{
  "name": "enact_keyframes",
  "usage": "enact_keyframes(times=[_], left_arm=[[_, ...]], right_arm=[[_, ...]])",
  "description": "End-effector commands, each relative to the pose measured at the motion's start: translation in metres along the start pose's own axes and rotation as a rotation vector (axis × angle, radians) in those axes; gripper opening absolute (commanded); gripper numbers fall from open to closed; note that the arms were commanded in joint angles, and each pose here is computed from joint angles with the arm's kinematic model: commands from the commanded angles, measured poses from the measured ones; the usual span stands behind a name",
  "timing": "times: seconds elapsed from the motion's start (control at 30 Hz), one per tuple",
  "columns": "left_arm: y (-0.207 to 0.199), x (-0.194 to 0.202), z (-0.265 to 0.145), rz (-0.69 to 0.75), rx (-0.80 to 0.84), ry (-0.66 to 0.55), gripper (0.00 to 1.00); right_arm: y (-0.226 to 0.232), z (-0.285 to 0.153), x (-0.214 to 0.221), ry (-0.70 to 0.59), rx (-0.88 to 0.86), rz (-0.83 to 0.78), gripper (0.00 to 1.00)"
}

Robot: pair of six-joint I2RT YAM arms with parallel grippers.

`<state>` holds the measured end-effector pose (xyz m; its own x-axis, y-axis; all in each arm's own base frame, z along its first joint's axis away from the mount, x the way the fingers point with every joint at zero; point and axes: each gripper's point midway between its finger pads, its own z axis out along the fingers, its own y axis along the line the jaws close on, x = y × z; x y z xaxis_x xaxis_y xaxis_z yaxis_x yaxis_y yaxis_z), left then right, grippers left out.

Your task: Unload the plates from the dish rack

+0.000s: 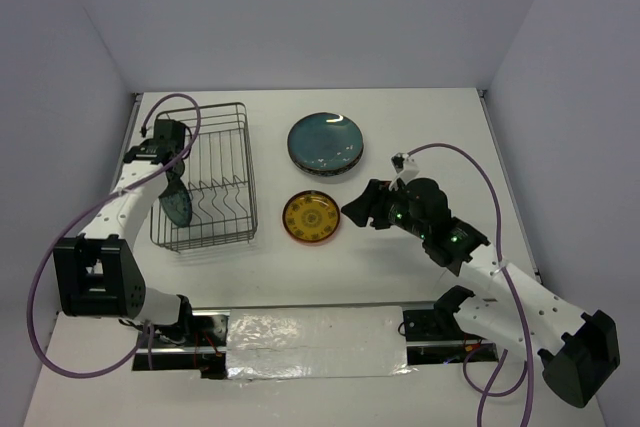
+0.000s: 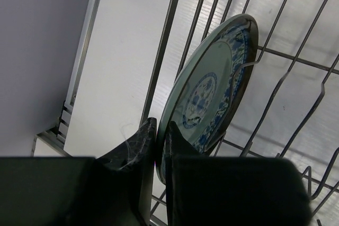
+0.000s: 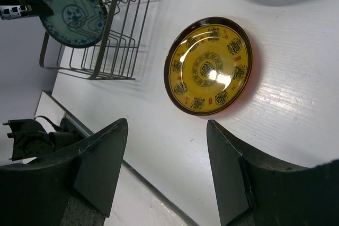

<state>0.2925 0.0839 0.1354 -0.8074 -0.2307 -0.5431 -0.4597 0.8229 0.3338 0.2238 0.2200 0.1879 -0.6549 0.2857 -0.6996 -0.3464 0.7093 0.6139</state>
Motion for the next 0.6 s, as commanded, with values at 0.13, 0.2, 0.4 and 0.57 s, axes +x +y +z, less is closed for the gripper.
enact_keyframes(times=[0.13,0.2,0.4,0.57], left_arm=[[-0.013,-0.017,-0.001,0.099,-0.015,-0.057,0.0],[-0.017,-0.021,-0.003,0.141,-0.025,-0.079,0.0],[-0.025,-0.032,-0.009,0.232,-0.066,-0.126,0.0],[-0.034,-0.04,-0.02,0.32,-0.096,-0.186,0.0]], right_arm=[[0.006,-0.007,-0.005,-0.034,-0.024,-0.01,0.69],[0.006,-0.009,-0.006,-0.036,-0.02,-0.013,0.69],[0.004,-0.011,-0.005,-0.043,-0.017,-0.016,0.69],[0.004,-0.012,-0.004,-0.041,-0.018,-0.015,0.69]])
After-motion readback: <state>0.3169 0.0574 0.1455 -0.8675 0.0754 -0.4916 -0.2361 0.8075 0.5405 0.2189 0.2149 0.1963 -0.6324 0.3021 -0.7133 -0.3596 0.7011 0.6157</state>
